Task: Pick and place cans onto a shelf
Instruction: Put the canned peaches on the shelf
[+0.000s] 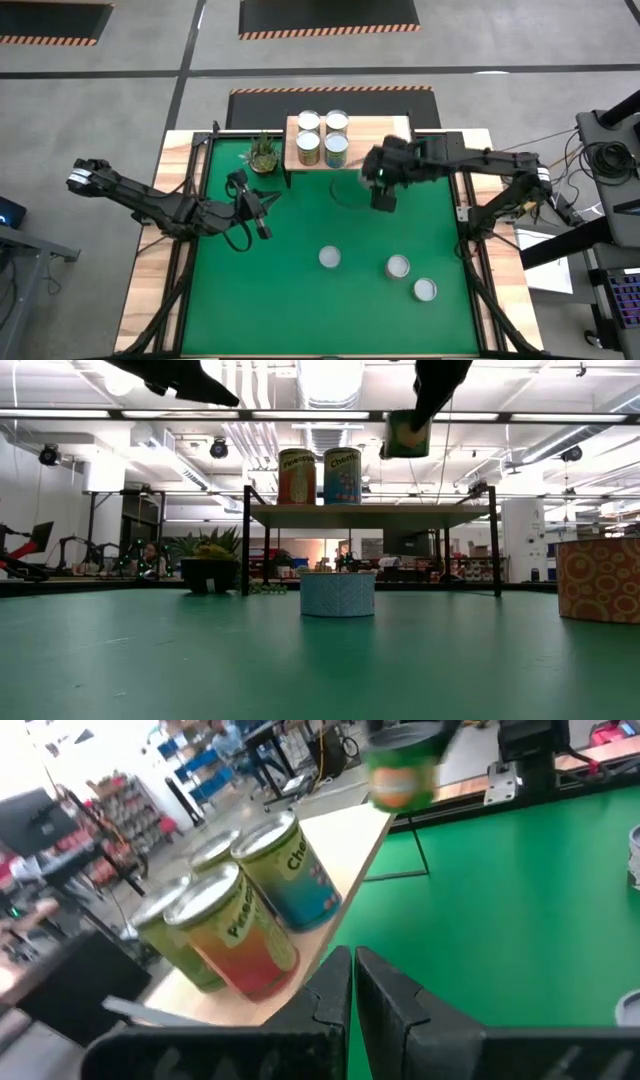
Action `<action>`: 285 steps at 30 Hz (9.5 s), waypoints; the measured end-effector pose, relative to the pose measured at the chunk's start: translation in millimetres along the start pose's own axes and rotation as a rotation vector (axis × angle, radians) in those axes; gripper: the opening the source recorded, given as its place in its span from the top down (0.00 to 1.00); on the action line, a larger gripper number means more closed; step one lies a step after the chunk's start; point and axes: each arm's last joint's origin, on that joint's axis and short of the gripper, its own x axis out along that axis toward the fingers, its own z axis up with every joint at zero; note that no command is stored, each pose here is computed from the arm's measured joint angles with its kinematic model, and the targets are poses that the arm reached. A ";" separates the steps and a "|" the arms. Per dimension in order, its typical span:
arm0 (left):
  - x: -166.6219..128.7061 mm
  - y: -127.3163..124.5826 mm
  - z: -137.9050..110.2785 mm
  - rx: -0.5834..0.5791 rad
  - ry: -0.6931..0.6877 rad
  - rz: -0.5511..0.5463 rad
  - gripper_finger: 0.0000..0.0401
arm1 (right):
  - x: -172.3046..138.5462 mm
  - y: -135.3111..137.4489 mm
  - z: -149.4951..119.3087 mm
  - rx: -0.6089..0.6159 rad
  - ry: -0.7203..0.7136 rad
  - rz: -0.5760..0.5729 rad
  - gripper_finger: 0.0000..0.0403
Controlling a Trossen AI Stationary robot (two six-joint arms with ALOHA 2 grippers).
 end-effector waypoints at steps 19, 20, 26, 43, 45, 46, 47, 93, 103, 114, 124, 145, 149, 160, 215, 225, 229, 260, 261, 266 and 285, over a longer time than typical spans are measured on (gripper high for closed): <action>-0.4 0.1 1.9 -0.068 -0.014 0.000 1.00 | 13.3 -67.7 -19.8 0.177 0.104 0.108 0.31; -0.4 0.1 1.9 -0.069 -0.015 0.001 1.00 | 12.5 -70.8 -22.1 0.171 0.117 0.090 0.31; 0.1 2.2 7.4 -0.009 -0.056 0.015 1.00 | 14.5 -95.8 -25.3 0.126 0.081 0.023 0.31; 0.5 3.4 14.4 -0.022 -0.110 0.032 1.00 | 76.8 -119.3 -4.2 0.704 0.075 0.006 0.31; 0.6 3.1 13.5 -0.032 -0.103 0.029 1.00 | 83.2 -118.1 -3.0 0.732 0.093 -0.017 0.31; 0.7 2.9 13.1 -0.033 -0.099 0.028 1.00 | 85.3 -118.5 -2.2 0.739 0.091 -0.030 0.31; 0.7 2.8 12.8 -0.031 -0.097 0.027 1.00 | 86.2 -118.7 -2.1 0.738 0.094 -0.031 0.31; 3.3 0.3 12.0 0.050 -0.092 0.032 1.00 | 57.5 -126.8 14.2 0.398 -0.029 -0.051 0.97; 3.3 0.3 12.0 0.047 -0.092 0.032 1.00 | 78.5 -128.2 13.3 0.442 0.043 -0.150 0.97; 3.3 0.3 11.9 0.047 -0.091 0.031 1.00 | 51.3 -119.8 -1.2 0.668 0.120 -0.106 0.97; 3.3 0.3 12.0 0.047 -0.091 0.031 1.00 | 43.6 -120.6 2.0 0.520 0.016 -0.103 0.97; 3.3 0.1 12.0 0.047 -0.091 0.031 1.00 | 75.9 -128.7 -2.4 0.650 -0.072 -0.258 0.97; 3.3 0.1 12.0 0.047 -0.091 0.031 1.00 | 63.6 -131.6 -5.7 0.645 -0.026 -0.258 0.97; 3.4 0.2 11.9 0.047 -0.091 0.031 1.00 | 69.9 -122.8 -22.3 0.621 0.141 -0.152 0.97; 3.4 0.1 11.8 0.049 -0.090 0.030 1.00 | 68.5 -135.7 -22.6 0.643 0.235 -0.210 0.98; 3.7 -0.7 9.0 0.046 -0.069 0.024 1.00 | 28.9 -100.8 -23.4 0.608 0.145 -0.132 0.98; 3.8 -1.7 5.3 0.054 -0.041 0.016 1.00 | -11.5 -94.9 -32.7 0.625 0.012 -0.123 0.98; 2.5 1.7 15.4 0.130 -0.115 0.044 1.00 | 77.3 -52.3 -76.4 0.470 -0.633 0.088 0.98; 2.6 1.8 15.4 0.130 -0.115 0.045 1.00 | 78.5 -52.1 -76.7 0.490 -0.625 0.092 0.98; 2.5 1.7 15.4 0.133 -0.114 0.044 1.00 | 75.9 -57.5 -81.2 0.644 -0.505 0.001 0.98; 2.5 1.8 15.4 0.153 -0.113 0.046 1.00 | 57.7 -111.7 -31.5 0.600 -0.309 -0.141 0.98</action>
